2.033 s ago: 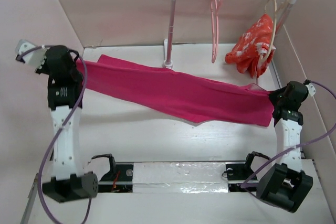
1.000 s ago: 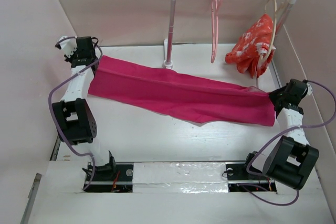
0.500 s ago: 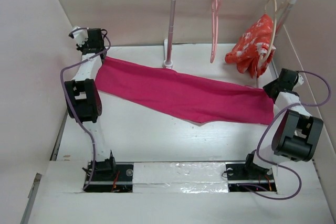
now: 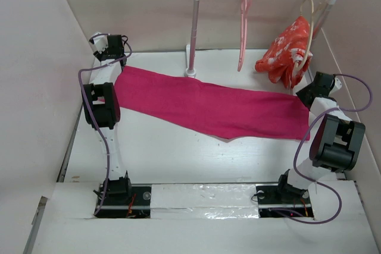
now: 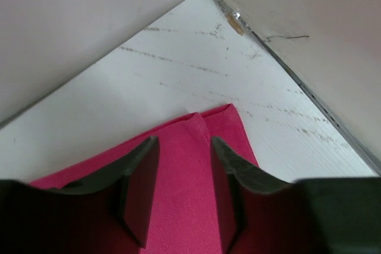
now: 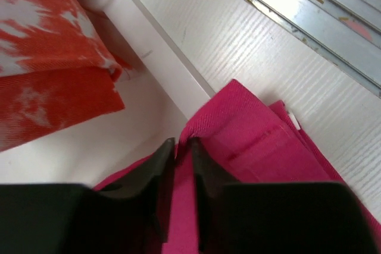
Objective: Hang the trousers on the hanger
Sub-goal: Fold the trousers at the center of the board.
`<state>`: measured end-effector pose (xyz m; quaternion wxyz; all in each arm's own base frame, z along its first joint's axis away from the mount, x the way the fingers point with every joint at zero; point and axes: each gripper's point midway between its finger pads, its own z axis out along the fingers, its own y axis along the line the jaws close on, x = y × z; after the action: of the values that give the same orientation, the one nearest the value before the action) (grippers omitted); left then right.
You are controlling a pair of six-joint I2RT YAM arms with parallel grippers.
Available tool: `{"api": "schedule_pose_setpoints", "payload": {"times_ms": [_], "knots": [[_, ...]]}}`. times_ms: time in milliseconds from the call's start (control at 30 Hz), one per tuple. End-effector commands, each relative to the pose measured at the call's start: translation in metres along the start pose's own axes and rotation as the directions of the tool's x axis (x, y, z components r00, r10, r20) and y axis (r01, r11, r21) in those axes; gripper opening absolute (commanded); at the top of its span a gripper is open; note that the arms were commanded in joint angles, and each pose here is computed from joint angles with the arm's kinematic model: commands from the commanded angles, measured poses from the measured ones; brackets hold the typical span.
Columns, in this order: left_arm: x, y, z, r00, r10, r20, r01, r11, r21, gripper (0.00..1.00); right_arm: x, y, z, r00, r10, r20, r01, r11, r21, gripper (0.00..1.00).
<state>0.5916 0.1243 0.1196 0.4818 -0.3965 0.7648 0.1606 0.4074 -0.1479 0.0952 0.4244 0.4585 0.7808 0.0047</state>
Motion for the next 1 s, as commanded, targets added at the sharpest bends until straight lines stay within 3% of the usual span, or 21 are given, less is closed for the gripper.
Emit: {"api": "schedule_pose_setpoints", "payload": {"times_ms": [0, 33, 100, 133, 233, 267, 333, 400, 433, 467, 500, 533, 633, 700, 800, 967], "knots": [[-0.060, -0.027, -0.026, 0.993, -0.063, 0.099, 0.052, 0.992, 0.111, 0.40, -0.041, 0.030, -0.019, 0.990, 0.020, 0.141, -0.005, 0.994, -0.105, 0.37], [-0.066, -0.028, -0.031, 0.993, -0.058, 0.103, 0.045, 0.991, 0.125, 0.48, -0.040, 0.032, -0.022, 0.991, 0.016, 0.132, 0.000, 0.993, -0.117, 0.48], [-0.065, -0.023, -0.036, 0.995, -0.047, 0.089, 0.037, 0.992, 0.117, 0.65, -0.038, 0.036, -0.030, 0.992, 0.015, 0.122, 0.002, 0.990, -0.143, 0.59], [-0.062, -0.017, -0.041, 0.996, -0.040, 0.080, 0.030, 0.993, 0.113, 0.68, -0.038, 0.037, -0.039, 0.992, 0.011, 0.126, 0.010, 0.986, -0.166, 0.69], [-0.066, -0.005, -0.062, 0.996, -0.060, 0.072, 0.051, 0.991, 0.124, 0.69, -0.045, 0.041, -0.066, 0.986, 0.017, 0.166, 0.018, 0.978, -0.207, 0.76], [-0.042, 0.004, -0.063, 0.999, -0.048, 0.023, 0.044, 0.991, 0.123, 0.68, -0.043, 0.041, -0.072, 0.986, 0.013, 0.168, 0.025, 0.974, -0.226, 0.77], [-0.042, 0.016, -0.084, 0.997, -0.082, 0.004, 0.081, 0.987, 0.136, 0.67, -0.026, 0.034, -0.081, 0.988, -0.002, 0.153, 0.038, 0.972, -0.232, 0.77], [-0.012, 0.033, -0.090, 0.994, -0.086, -0.069, 0.095, 0.985, 0.141, 0.66, -0.020, 0.036, -0.103, 0.985, -0.001, 0.172, 0.051, 0.958, -0.284, 0.76], [-0.018, 0.049, -0.097, 0.990, -0.118, -0.080, 0.128, 0.983, 0.132, 0.66, 0.002, 0.024, -0.103, 0.990, -0.013, 0.140, 0.053, 0.959, -0.279, 0.67], [0.004, 0.060, -0.100, 0.984, -0.111, -0.137, 0.128, 0.983, 0.128, 0.66, 0.009, 0.035, -0.121, 0.989, -0.018, 0.145, 0.070, 0.931, -0.359, 0.58], [0.011, 0.066, -0.103, 0.979, -0.125, -0.163, 0.147, 0.980, 0.131, 0.66, 0.020, 0.034, -0.127, 0.991, -0.024, 0.134, 0.074, 0.921, -0.383, 0.38], [0.009, 0.073, -0.110, 0.976, -0.137, -0.168, 0.161, 0.977, 0.137, 0.66, 0.045, 0.023, -0.125, 0.995, -0.040, 0.095, 0.074, 0.919, -0.388, 0.00], [0.036, 0.093, -0.118, 0.972, -0.101, -0.212, 0.127, 0.986, 0.111, 0.69, 0.072, 0.025, -0.147, 0.995, -0.071, 0.076, 0.098, 0.876, -0.472, 0.00], [0.056, 0.101, -0.119, 0.960, -0.073, -0.269, 0.101, 0.990, 0.094, 0.82, 0.095, 0.013, -0.156, 0.994, -0.099, 0.040, 0.106, 0.865, -0.490, 0.00], [0.083, 0.102, -0.118, 0.931, -0.044, -0.362, 0.082, 0.993, 0.088, 0.84, 0.117, -0.002, -0.157, 0.995, -0.103, 0.006, 0.092, 0.866, -0.491, 0.04], [0.121, 0.111, -0.113, 0.900, -0.073, -0.431, 0.102, 0.994, 0.045, 0.78, 0.135, -0.021, -0.159, 0.991, -0.129, -0.026, 0.103, 0.882, -0.461, 0.36]]}}
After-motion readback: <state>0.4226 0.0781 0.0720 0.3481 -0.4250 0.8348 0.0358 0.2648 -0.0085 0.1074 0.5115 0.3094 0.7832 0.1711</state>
